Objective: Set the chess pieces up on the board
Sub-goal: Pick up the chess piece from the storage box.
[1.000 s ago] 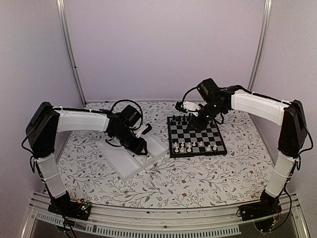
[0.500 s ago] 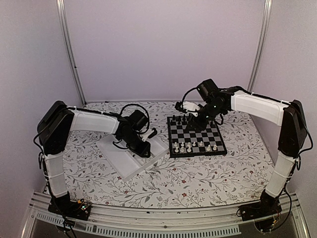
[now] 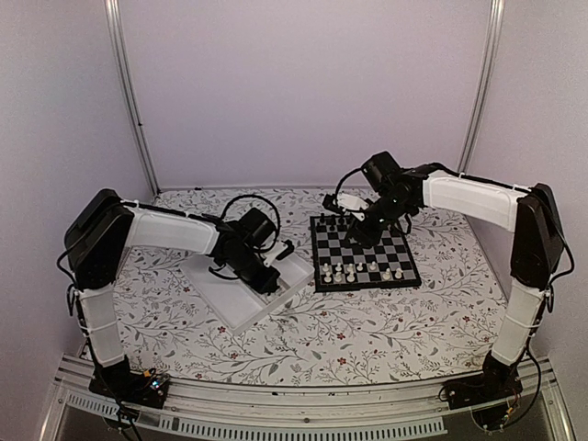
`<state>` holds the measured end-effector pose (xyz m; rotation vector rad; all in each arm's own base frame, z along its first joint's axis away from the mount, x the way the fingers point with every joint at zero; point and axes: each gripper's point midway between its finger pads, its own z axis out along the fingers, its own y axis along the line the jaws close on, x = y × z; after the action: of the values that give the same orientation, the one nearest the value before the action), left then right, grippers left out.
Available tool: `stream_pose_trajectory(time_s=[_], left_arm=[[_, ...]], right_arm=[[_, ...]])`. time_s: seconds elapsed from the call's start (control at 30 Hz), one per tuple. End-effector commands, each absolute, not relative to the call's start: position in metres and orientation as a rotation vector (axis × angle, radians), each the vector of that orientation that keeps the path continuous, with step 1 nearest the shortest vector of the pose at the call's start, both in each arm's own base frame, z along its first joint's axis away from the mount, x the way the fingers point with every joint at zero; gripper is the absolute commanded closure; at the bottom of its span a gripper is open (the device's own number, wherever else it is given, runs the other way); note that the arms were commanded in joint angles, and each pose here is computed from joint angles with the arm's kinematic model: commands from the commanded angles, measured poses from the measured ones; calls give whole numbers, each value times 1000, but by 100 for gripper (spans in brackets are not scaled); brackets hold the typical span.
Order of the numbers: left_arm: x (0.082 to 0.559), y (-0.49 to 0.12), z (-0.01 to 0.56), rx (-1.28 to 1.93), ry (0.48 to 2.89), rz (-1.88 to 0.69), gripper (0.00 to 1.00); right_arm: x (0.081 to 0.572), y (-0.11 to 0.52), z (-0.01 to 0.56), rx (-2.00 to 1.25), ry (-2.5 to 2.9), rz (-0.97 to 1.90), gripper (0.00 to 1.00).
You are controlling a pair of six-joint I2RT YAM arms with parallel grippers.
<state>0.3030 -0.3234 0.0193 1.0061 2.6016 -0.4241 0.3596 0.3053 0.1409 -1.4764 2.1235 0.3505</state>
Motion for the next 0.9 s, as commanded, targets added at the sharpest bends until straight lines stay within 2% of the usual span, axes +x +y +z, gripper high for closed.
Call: stream_pose_trajectory(time_s=[0.0,0.23,0.4,0.67,0.87], left_arm=[[302,-325,47,1043,2487,-394,94],[299,-320,74,1060,2404,-399,96],[295,-321,91,1130,2286,-424,96],[289,-324,118,1231,2130,-440,94],[284,-321,128,1281,2068,-431,93]], right_arm=[[360,311,144,-1472,2130,389,56],[358,316,142,-1480,2138,422,55],[355,331,147,-1455,2123,548,55],[331,393,177,-1283,2188,1318,55],[322,419,158,-1217,2223,1726,54]])
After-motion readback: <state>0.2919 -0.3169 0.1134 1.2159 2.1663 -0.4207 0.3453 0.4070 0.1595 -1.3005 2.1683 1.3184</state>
